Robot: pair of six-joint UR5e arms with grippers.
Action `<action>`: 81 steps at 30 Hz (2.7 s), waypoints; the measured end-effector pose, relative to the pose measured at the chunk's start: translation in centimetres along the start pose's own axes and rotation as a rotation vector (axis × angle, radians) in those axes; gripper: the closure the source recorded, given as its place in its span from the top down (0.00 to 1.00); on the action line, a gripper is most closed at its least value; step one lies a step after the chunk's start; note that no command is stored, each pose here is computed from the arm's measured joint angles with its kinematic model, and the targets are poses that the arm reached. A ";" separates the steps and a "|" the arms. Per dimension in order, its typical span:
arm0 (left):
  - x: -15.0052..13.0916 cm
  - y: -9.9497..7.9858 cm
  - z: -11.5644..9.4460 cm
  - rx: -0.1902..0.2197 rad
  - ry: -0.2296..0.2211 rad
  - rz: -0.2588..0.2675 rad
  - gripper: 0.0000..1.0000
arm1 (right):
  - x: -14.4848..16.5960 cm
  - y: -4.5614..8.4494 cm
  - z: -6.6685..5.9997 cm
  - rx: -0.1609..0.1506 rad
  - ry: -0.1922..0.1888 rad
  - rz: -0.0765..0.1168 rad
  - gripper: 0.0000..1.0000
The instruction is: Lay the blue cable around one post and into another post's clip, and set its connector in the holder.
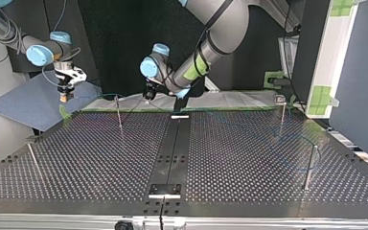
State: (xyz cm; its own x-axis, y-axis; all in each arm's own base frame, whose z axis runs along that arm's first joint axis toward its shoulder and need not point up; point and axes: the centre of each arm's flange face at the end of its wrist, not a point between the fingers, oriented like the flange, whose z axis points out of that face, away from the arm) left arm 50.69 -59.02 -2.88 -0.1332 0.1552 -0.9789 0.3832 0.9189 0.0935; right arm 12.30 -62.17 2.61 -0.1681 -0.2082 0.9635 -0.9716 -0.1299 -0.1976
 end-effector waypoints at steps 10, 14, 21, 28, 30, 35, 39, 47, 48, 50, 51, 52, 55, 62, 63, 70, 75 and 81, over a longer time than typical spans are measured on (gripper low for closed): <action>-0.7 0.1 0.5 -0.003 -0.004 -0.002 0.01 | 0.2 0.1 0.1 0.001 0.014 0.003 0.02; -0.7 0.1 0.5 0.000 -0.004 -0.001 0.01 | 0.2 0.1 0.2 0.001 0.023 0.001 0.02; -0.3 0.2 0.4 0.007 0.005 0.002 0.01 | 0.2 -0.1 0.3 0.004 0.031 0.004 0.02; 0.3 0.5 0.1 0.004 0.019 0.006 0.01 | 0.2 -0.2 0.4 0.006 0.037 0.009 0.02; 0.3 0.6 0.2 0.004 0.020 0.006 0.01 | 0.3 -0.2 0.5 0.007 0.038 0.010 0.02; 0.3 0.7 0.2 0.002 0.020 0.006 0.01 | 0.2 -0.3 0.7 0.012 0.031 0.016 0.02; 0.4 0.8 0.2 0.002 0.021 0.006 0.01 | -0.8 -0.5 1.0 0.017 0.002 0.017 0.02; 0.4 0.9 0.3 0.000 0.021 0.006 0.01 | -1.9 -0.5 1.2 0.017 -0.036 0.017 0.02; 0.3 0.9 0.3 -0.001 0.021 0.006 0.01 | -1.9 -0.5 1.3 0.017 -0.036 0.017 0.02; 0.3 1.0 0.4 -0.002 0.021 0.006 0.01 | -1.8 -0.5 1.4 0.017 -0.036 0.016 0.02; 0.3 1.0 0.4 -0.002 0.021 0.005 0.01 | -1.7 -0.5 1.4 0.017 -0.037 0.016 0.02; 0.3 1.0 0.4 -0.003 0.021 0.005 0.01 | -1.7 -0.5 1.4 0.017 -0.037 0.016 0.02; 0.3 1.2 0.5 -0.005 0.020 0.005 0.01 | -1.6 -0.4 1.5 0.015 -0.036 0.015 0.02; 0.3 1.4 0.6 -0.007 0.020 0.004 0.01 | -1.3 -0.4 1.8 0.015 -0.036 0.014 0.02; 0.3 1.4 0.6 -0.007 0.020 0.004 0.01 | -1.2 -0.4 1.8 0.015 -0.036 0.014 0.02; 0.3 1.4 0.6 -0.007 0.022 0.005 0.03 | -1.2 -0.4 1.9 0.016 -0.033 0.013 0.02; 0.2 1.4 0.6 -0.007 0.023 0.010 0.03 | -1.1 -0.4 2.0 0.018 -0.026 0.012 0.02; 0.1 1.4 0.7 -0.008 0.028 0.015 0.05 | -1.0 -0.4 2.2 0.021 -0.011 0.011 0.02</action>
State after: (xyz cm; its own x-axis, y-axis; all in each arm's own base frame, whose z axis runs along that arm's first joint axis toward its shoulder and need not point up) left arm 51.85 -57.92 -2.98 -0.1526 0.1788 -0.9720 0.3780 0.9193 0.1098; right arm 13.26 -63.99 1.33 -0.1764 -0.2208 0.9592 -0.9660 -0.1481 -0.2117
